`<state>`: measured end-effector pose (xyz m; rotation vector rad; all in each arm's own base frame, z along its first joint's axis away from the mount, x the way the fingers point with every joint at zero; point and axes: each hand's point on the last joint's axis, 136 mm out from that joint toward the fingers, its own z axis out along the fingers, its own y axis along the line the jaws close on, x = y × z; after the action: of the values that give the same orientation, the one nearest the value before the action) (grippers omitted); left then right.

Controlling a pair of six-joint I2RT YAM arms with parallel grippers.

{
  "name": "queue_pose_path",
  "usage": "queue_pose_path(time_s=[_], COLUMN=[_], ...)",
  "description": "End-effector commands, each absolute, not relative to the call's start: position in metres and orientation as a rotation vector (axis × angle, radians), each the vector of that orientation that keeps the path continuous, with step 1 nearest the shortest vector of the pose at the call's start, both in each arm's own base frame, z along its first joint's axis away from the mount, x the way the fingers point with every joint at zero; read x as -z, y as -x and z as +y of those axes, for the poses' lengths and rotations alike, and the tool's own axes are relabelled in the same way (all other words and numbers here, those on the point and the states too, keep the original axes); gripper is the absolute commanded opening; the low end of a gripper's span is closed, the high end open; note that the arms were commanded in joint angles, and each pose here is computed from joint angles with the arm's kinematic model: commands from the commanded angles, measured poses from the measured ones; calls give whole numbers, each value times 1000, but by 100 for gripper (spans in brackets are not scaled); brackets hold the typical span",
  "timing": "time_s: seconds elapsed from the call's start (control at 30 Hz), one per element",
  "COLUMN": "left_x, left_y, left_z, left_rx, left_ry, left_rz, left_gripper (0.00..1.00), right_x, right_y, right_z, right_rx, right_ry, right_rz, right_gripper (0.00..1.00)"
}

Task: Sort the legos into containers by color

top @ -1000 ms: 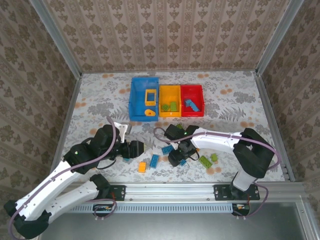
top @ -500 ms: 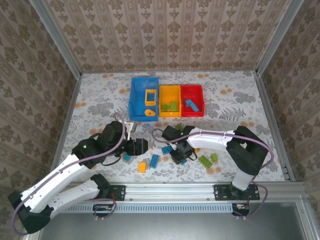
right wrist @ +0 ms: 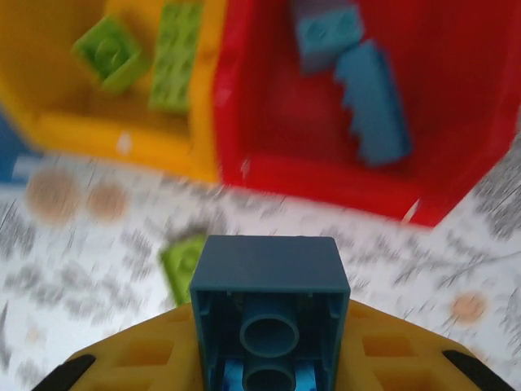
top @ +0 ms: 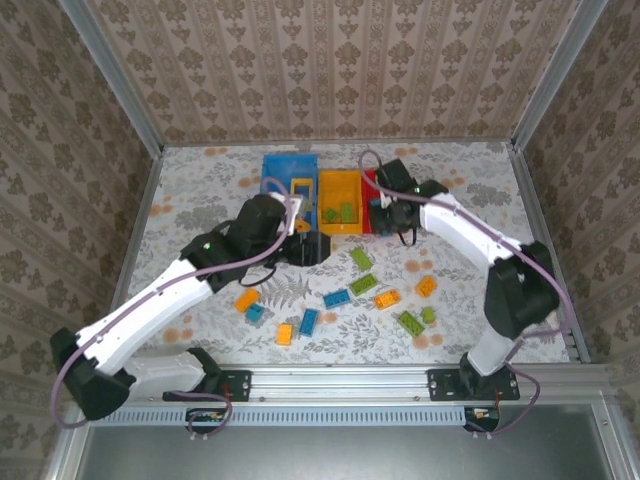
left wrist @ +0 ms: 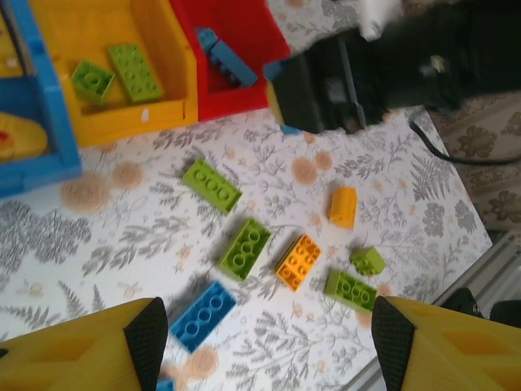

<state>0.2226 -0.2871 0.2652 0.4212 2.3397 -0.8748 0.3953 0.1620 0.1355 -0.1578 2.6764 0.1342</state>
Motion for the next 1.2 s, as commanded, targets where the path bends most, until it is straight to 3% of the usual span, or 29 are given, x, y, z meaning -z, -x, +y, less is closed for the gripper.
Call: queue_pose_path(time_s=[0.0,0.3,0.57,0.73,1.0,1.17], left_x=[-290,-287,-260,-240,-165,-116], left_y=[-241,-259,-259,-257,-232,-208], left_z=[-310,-320,-293,-266,-162,-128], left_rx=[892,888,804,719,263,165], left_ry=[-480,-469,-375,-278,187,405], left_rz=[2236,2232,2337,2411,2725,2901], left_gripper=[70,70,70,70,70,74], right_x=[-124,-95,-95,-133,-197,-211], right_y=[-432,-493,-502,-500,-462,-386], right_z=[143,122,131,143,181,260], right_rx=[8,256,219,155,-120,-631], right_ry=[127,132,136,133,168,475], right_rz=[2701,2752,2743,2668,2461,2213], right_gripper=[30,31,56,60,61,69])
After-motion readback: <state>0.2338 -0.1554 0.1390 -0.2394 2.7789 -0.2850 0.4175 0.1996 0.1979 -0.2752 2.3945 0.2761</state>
